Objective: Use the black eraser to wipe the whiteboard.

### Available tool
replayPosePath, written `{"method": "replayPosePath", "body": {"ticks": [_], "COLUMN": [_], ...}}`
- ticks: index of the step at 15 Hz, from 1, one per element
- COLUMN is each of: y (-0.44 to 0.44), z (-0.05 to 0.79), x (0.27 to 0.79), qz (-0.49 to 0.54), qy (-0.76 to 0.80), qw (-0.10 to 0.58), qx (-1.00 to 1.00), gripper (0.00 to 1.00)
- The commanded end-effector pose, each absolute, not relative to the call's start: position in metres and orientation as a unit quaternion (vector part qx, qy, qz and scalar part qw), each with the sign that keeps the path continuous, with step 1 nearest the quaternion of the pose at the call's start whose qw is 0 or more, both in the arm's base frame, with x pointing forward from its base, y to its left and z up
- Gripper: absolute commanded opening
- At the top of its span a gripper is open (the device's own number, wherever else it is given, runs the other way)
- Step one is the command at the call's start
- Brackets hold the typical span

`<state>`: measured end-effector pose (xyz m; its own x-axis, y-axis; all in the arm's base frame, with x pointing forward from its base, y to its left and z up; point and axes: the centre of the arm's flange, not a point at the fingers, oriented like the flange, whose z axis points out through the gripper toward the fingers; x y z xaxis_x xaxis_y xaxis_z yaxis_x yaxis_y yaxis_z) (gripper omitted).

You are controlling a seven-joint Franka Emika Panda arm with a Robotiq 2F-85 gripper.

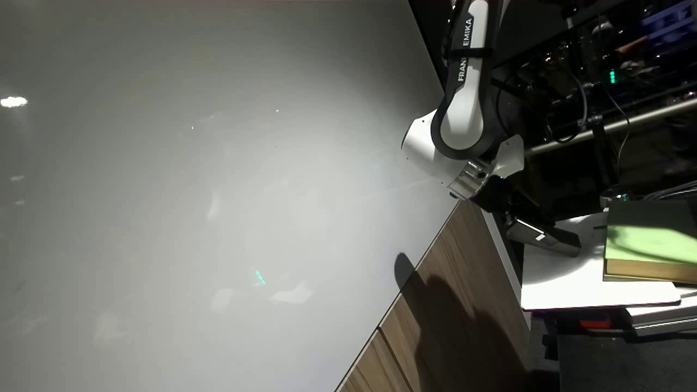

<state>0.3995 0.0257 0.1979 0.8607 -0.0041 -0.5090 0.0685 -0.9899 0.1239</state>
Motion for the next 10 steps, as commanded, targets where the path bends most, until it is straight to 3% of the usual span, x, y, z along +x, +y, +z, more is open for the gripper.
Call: {"method": "replayPosePath", "body": {"ticks": [1, 3, 4, 10], "y": [0.0262, 0.0255, 0.0253, 0.0251], "z": [0.1952, 0.1939, 0.1926, 0.1902], "x": [0.4038, 0.4034, 0.4027, 0.4005], "qz": [-0.277, -0.279, -0.28, -0.284], "qy": [0.007, 0.006, 0.006, 0.01], "qw": [0.065, 0.064, 0.064, 0.06], "qx": [0.959, 0.958, 0.958, 0.957], "gripper": [0.84, 0.98, 1.0, 1.0]}}
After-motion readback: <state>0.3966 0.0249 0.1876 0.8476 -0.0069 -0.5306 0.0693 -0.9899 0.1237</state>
